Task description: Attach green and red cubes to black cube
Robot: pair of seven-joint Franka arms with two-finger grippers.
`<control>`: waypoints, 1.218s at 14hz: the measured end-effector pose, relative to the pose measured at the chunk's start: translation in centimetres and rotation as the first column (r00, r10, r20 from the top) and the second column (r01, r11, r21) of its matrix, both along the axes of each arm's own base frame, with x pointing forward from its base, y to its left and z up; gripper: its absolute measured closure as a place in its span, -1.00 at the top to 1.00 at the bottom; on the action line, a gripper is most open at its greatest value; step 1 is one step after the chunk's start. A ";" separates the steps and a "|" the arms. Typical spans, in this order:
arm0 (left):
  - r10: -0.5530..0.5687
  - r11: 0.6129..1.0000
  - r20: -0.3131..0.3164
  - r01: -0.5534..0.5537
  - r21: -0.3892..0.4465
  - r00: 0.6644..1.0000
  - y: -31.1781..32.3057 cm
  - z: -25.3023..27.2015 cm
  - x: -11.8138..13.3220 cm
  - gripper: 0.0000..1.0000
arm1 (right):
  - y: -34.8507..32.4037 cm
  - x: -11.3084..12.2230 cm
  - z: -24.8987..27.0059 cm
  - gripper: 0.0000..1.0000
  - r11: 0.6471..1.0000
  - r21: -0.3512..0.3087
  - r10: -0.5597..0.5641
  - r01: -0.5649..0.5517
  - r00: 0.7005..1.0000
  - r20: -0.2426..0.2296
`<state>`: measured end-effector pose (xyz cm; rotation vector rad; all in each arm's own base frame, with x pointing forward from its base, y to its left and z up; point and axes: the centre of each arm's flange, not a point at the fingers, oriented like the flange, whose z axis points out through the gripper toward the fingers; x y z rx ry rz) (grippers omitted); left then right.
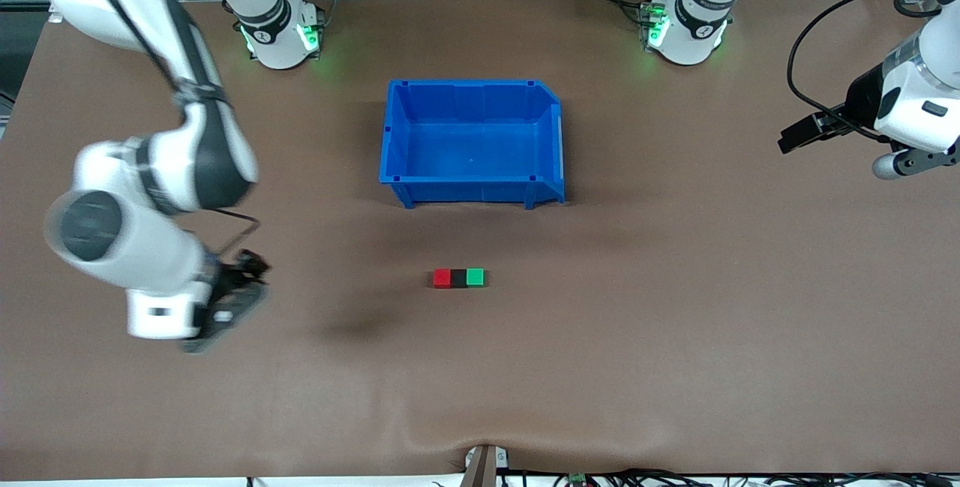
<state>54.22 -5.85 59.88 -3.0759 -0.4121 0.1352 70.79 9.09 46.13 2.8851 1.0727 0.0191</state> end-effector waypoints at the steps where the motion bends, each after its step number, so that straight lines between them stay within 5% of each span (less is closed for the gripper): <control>1: -0.039 0.999 0.004 0.039 -0.004 0.999 0.2 0.2 0.0 1.00 | -2.3 -0.8 2.2 1.00 0.999 0.021 -0.046 0.046 0.999 -0.011; 5: -0.167 0.986 0.027 0.167 -0.006 0.986 1.5 1.5 -0.4 1.00 | -9.4 -6.7 10.2 1.00 0.956 0.050 -0.286 0.287 0.958 -0.031; 11: -0.139 0.990 0.011 0.139 -0.003 0.990 4.8 1.6 -0.5 1.00 | -10.5 -14.7 17.4 1.00 0.810 0.013 -0.583 0.586 0.807 -0.096; 14: -0.216 0.976 0.047 0.217 -0.002 0.975 4.7 3.4 -0.4 1.00 | -10.2 -16.9 18.8 1.00 0.744 0.024 -0.660 0.667 0.741 -0.128; 17: -0.246 0.969 0.054 0.246 -0.002 0.968 4.7 3.9 -0.4 1.00 | -10.6 -17.3 18.9 1.00 0.729 0.049 -0.670 0.682 0.727 -0.150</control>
